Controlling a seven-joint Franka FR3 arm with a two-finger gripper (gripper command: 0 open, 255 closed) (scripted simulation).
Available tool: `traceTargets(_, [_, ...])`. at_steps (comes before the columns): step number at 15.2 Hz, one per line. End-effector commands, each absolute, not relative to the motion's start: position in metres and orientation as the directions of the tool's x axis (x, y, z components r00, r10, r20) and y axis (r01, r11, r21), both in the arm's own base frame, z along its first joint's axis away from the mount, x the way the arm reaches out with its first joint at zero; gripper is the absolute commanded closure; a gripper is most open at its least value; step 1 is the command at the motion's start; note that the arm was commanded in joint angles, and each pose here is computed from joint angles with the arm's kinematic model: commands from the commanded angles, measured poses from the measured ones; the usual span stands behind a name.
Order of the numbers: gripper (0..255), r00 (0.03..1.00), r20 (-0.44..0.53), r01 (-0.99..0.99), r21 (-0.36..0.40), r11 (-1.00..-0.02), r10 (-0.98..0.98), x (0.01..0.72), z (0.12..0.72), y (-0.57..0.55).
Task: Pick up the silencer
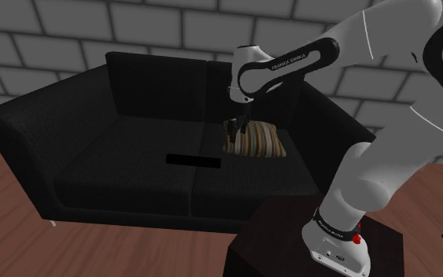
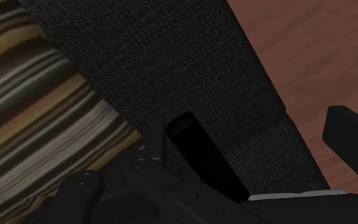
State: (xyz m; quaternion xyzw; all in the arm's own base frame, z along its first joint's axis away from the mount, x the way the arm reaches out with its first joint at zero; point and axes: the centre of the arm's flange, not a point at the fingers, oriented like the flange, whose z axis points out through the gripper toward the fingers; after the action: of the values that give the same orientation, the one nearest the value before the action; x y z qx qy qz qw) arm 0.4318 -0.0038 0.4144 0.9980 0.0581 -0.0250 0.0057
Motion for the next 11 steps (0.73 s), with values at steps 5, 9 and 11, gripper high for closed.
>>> traceTargets(5, [0, 0.977, -0.025, 0.211, 0.017, -0.977, 0.21, 0.489, 0.362, 0.007])
traceTargets(9, [0, 0.962, -0.01, 0.271, 0.023, -0.962, 0.271, 0.526, 0.329, 0.018])
traceTargets(11, [0, 0.953, -0.002, 0.301, 0.027, -0.953, 0.301, 0.545, 0.313, 0.024])
